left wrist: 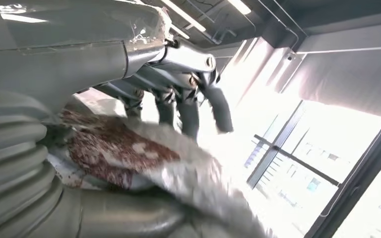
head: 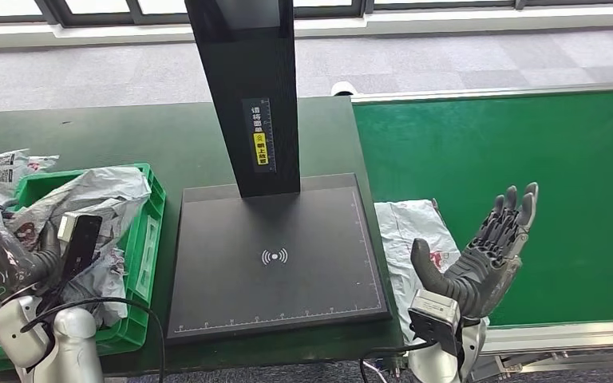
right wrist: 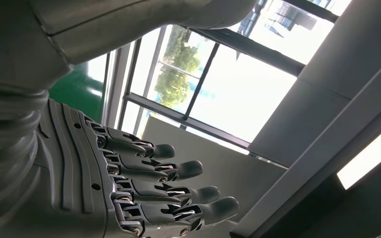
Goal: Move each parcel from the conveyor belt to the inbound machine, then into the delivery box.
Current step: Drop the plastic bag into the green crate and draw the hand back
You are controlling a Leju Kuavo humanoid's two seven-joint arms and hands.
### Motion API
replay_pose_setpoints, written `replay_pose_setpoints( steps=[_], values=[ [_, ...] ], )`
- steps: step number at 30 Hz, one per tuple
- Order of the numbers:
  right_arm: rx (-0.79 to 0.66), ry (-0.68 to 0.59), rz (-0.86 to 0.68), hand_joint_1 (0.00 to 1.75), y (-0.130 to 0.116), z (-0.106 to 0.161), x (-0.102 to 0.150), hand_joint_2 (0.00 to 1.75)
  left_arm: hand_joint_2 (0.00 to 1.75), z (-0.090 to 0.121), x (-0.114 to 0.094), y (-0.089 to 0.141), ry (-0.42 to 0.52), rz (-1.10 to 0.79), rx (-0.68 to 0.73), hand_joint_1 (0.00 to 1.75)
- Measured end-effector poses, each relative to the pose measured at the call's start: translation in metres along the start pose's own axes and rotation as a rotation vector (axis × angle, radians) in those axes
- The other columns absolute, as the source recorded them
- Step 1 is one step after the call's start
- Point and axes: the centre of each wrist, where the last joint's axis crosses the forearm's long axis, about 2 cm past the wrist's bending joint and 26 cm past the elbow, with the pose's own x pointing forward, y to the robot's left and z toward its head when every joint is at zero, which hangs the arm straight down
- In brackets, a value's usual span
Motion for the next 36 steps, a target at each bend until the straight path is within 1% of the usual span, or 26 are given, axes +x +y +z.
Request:
replay_pose_setpoints(
  steps=[8, 17, 22, 26, 28, 30, 32, 36],
  values=[
    [0.007, -0.003, 0.007, 0.0, -0.001, 0.001, 0.0, 1.75, 1.75, 0.001, -0.005, -0.004, 0.023, 0.01, -0.01, 0.0],
    [0.007, -0.003, 0.007, 0.0, -0.001, 0.001, 0.0, 1.75, 1.75, 0.002, -0.005, -0.005, 0.018, 0.042, -0.004, 0.0],
    [0.008, -0.003, 0.007, 0.0, -0.001, 0.001, 0.0, 1.75, 1.75, -0.001, -0.007, 0.001, 0.014, 0.086, 0.042, 0.0],
    [0.014, -0.004, 0.015, 0.0, -0.001, 0.002, -0.001, 1.75, 1.75, -0.006, -0.012, 0.01, -0.003, 0.174, 0.137, 0.0],
    [0.03, 0.006, 0.034, 0.0, 0.0, 0.005, -0.005, 0.87, 1.75, -0.007, -0.015, 0.015, -0.008, 0.253, 0.209, 0.0],
    [0.08, 0.041, 0.088, 0.0, 0.003, 0.009, -0.013, 0.0, 1.75, -0.003, -0.017, 0.021, 0.005, 0.351, 0.287, 0.0],
    [0.167, 0.091, 0.187, 0.0, 0.009, 0.013, -0.025, 0.0, 1.75, 0.0, -0.012, 0.029, 0.01, 0.453, 0.358, 0.0],
    [0.31, 0.157, 0.372, 0.0, 0.021, 0.018, -0.052, 1.75, 1.75, -0.005, 0.006, 0.05, -0.043, 0.577, 0.457, 0.0]
  ],
)
